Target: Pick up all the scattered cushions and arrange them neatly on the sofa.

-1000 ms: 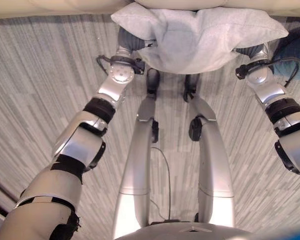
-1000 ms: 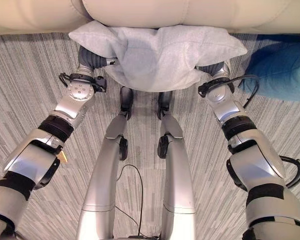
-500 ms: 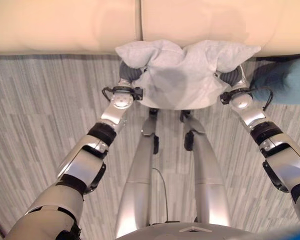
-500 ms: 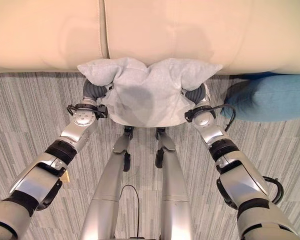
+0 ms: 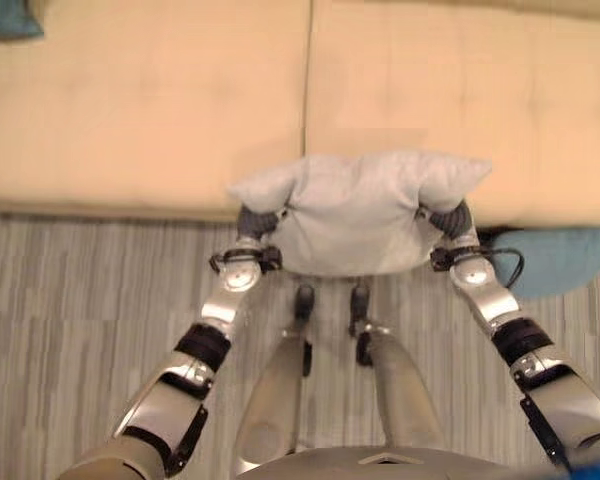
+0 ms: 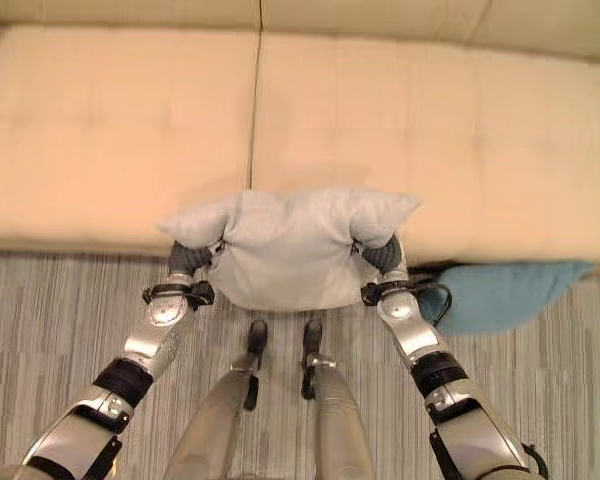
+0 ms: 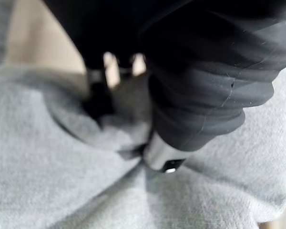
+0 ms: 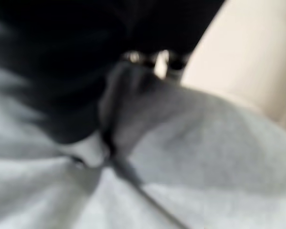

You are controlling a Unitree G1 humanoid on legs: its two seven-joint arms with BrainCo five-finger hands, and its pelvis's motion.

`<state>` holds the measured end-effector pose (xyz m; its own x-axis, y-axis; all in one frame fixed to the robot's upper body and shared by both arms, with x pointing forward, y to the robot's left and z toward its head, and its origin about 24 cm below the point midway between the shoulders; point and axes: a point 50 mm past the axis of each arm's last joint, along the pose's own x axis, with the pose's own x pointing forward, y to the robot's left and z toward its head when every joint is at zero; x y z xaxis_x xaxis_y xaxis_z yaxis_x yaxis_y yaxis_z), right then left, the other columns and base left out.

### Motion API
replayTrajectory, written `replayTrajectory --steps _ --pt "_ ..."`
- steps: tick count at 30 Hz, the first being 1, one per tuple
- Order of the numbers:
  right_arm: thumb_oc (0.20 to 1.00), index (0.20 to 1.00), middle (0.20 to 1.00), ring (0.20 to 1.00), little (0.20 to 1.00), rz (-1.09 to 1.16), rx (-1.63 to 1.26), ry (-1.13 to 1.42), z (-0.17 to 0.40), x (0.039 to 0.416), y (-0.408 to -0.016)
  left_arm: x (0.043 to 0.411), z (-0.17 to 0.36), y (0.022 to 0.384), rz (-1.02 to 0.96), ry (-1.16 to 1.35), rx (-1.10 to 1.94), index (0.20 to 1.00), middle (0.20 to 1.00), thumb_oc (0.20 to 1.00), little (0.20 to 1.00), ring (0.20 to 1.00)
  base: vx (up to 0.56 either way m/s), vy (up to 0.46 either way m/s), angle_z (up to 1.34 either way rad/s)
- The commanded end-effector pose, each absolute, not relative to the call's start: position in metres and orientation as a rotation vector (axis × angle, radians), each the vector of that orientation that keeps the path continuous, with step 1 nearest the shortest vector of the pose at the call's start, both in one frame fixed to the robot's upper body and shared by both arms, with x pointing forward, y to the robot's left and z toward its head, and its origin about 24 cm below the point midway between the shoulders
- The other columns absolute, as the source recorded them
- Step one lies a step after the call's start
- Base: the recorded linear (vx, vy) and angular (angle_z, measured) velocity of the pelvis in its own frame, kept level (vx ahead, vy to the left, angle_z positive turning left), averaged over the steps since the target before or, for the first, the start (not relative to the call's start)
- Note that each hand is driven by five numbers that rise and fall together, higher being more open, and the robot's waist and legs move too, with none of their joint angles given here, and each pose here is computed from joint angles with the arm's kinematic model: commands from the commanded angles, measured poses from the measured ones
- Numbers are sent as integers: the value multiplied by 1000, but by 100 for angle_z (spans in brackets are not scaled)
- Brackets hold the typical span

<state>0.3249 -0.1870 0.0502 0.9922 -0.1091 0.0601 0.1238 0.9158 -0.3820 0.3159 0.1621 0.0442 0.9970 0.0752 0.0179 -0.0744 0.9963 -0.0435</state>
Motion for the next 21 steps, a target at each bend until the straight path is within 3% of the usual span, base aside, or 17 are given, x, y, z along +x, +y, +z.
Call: replayTrajectory --steps 1,10,21 --pt "200 200 200 200 200 12 -314 -184 65 320 -152 311 68 123 -116 -174 -69 200 200 200 200 200 98 84 -6" --pt "200 200 200 200 200 6 -350 -120 50 309 -170 300 41 136 -85 -79 -14 200 200 200 200 200 262 -51 -19" --pt "200 200 200 200 200 -87 -377 -47 36 290 -203 285 17 134 -87 26 -29 200 200 200 200 200 211 -135 32"
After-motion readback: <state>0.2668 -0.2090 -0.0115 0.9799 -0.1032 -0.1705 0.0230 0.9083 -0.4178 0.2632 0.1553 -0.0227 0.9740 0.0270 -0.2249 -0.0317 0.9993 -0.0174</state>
